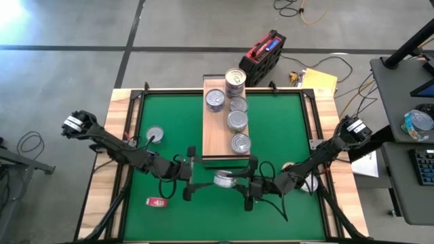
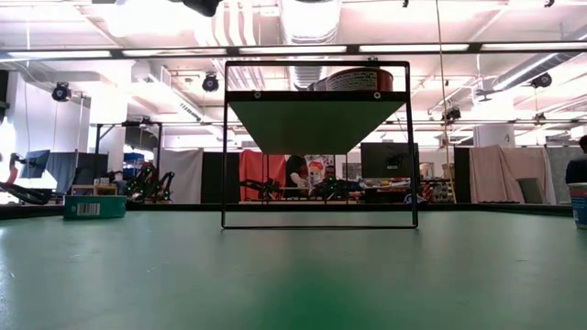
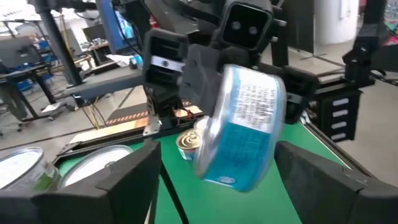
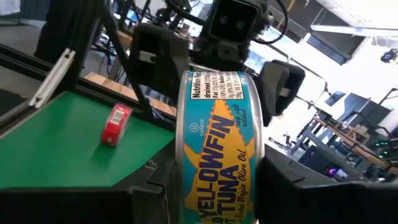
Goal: Stack canned seafood by type on shelf
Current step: Put the top yellow tuna can on the shelf
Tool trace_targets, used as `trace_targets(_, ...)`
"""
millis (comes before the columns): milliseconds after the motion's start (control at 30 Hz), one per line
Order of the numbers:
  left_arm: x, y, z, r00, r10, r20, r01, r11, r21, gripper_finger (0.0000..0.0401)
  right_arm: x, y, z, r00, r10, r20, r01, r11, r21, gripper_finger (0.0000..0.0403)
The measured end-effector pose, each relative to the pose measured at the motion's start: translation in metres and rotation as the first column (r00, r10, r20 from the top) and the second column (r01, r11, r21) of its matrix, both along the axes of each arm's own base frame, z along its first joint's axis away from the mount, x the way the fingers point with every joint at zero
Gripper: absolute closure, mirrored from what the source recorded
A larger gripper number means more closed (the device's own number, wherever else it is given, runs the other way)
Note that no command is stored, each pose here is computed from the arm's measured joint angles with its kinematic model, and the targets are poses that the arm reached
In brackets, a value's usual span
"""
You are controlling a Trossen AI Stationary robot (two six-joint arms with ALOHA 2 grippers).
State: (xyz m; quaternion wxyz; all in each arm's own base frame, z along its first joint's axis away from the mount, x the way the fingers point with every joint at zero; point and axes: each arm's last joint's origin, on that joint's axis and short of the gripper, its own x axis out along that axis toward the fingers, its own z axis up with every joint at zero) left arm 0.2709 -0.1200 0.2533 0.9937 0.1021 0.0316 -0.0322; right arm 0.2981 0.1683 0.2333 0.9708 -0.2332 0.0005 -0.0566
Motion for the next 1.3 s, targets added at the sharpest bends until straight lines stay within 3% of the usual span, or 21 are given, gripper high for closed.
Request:
trace_targets(267,0.007,-0.001,-0.002,1.0,-0.029,0.003,0.029,0.999,0.021,0.0101,0.006,-0.007,0.005,1.0,-0.015,0.02,0.015,0.999,0.036,0.0271)
trace_targets(433,0.011,-0.002,0.0,0.999,-0.039,0.01,0.038,0.998,0.047,0.0117,0.011,-0.014,0.006,0.998,0.052,0.034,-0.054,0.996,0.069,0.0271)
trace_targets(567,0.012,-0.003,0.0,0.999,-0.049,0.01,0.048,0.997,0.065,0.0159,0.014,-0.018,0.006,0.997,0.061,0.037,-0.064,0.994,0.092,0.0271)
trace_targets(767,0.012,-0.003,-0.001,0.999,-0.051,-0.008,0.051,0.996,0.074,0.0279,0.014,-0.018,0.006,0.997,0.066,0.04,-0.071,0.991,0.117,0.0271)
trace_targets(933,0.012,-0.002,-0.001,0.999,-0.049,-0.008,0.05,0.997,0.057,0.0275,0.014,-0.018,0.006,0.997,0.064,0.042,-0.069,0.988,0.137,0.0271)
trace_targets(1167,0.012,0.0,0.0,1.0,-0.023,-0.006,0.023,1.0,0.014,0.0275,0.014,-0.019,0.007,0.998,0.049,0.048,-0.056,0.987,0.149,0.0181)
trace_targets(1300,0.011,0.001,0.002,1.0,0.023,0.006,-0.023,1.0,-0.004,0.0275,0.015,-0.019,0.009,0.998,0.027,0.053,-0.035,0.987,0.157,0.0151)
